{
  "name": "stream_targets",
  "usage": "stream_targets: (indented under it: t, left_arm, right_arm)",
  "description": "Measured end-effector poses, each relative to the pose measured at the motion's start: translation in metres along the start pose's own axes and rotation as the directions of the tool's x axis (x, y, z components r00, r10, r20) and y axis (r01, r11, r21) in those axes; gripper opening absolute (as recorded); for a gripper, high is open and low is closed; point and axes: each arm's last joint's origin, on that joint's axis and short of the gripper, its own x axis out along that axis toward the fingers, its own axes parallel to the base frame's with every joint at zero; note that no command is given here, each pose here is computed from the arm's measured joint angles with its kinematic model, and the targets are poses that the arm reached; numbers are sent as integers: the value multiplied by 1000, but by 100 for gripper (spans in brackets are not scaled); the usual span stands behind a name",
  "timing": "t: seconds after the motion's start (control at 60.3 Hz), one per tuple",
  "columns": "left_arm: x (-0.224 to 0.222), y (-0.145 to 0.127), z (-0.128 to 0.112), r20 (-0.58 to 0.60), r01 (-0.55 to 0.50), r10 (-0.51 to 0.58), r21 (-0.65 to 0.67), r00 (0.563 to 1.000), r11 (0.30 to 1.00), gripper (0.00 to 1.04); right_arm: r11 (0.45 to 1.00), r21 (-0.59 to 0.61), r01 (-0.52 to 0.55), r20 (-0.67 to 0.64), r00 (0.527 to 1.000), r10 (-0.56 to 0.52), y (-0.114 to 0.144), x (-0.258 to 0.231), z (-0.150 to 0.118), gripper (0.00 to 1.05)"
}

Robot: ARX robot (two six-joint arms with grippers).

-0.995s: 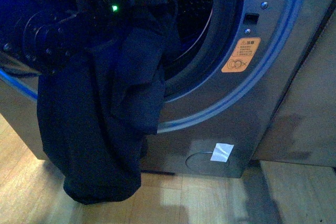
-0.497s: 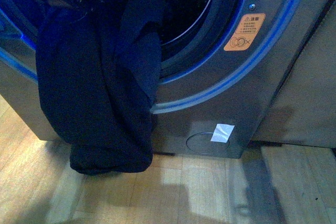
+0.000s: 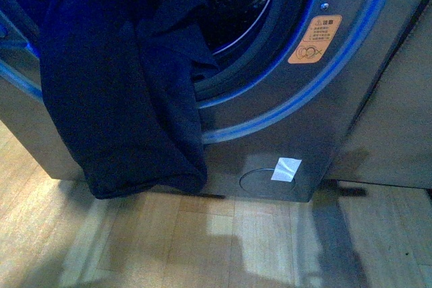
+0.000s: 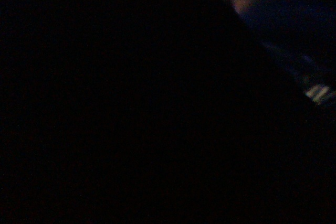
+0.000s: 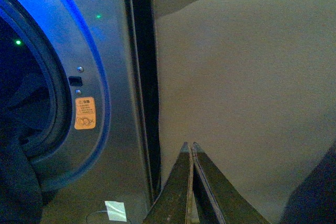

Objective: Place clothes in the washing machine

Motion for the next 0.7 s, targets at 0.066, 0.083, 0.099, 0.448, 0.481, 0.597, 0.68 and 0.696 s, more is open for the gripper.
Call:
stream_targets:
  t: [0.066,0.083,0.099,0.448,0.481,0.597,0.68,0.696]
  left_arm:
    - [-2,0,-7,-17,18,-18,3,1000,1000,31]
    - [-2,-1,-12,-24,22,-22,7,999,1000,35]
    - [-3,-1,-13,-26,22,-22,8,999,1000,36]
    - [-41,-1,-43,-169,106,-104,1,980,994,93]
    - [-49,-1,-39,-162,121,-120,-5,979,993,100]
    - [-69,0,-28,-146,151,-151,-14,978,988,98]
    - [-83,0,-24,-150,159,-159,-15,976,987,98]
    - [-87,-1,-24,-148,163,-164,-16,975,986,98]
  right_arm:
    - [1000,0,0,0,1000,0,0,0,0,2]
    - [1000,0,0,0,1000,0,0,0,0,2]
    - [1000,0,0,0,1000,0,0,0,0,2]
    - [1000,0,0,0,1000,0,0,0,0,2]
    - [1000,0,0,0,1000,0,0,0,0,2]
    - [1000,0,0,0,1000,0,0,0,0,2]
    - [1000,0,0,0,1000,0,0,0,0,2]
    - [1000,0,0,0,1000,0,0,0,0,2]
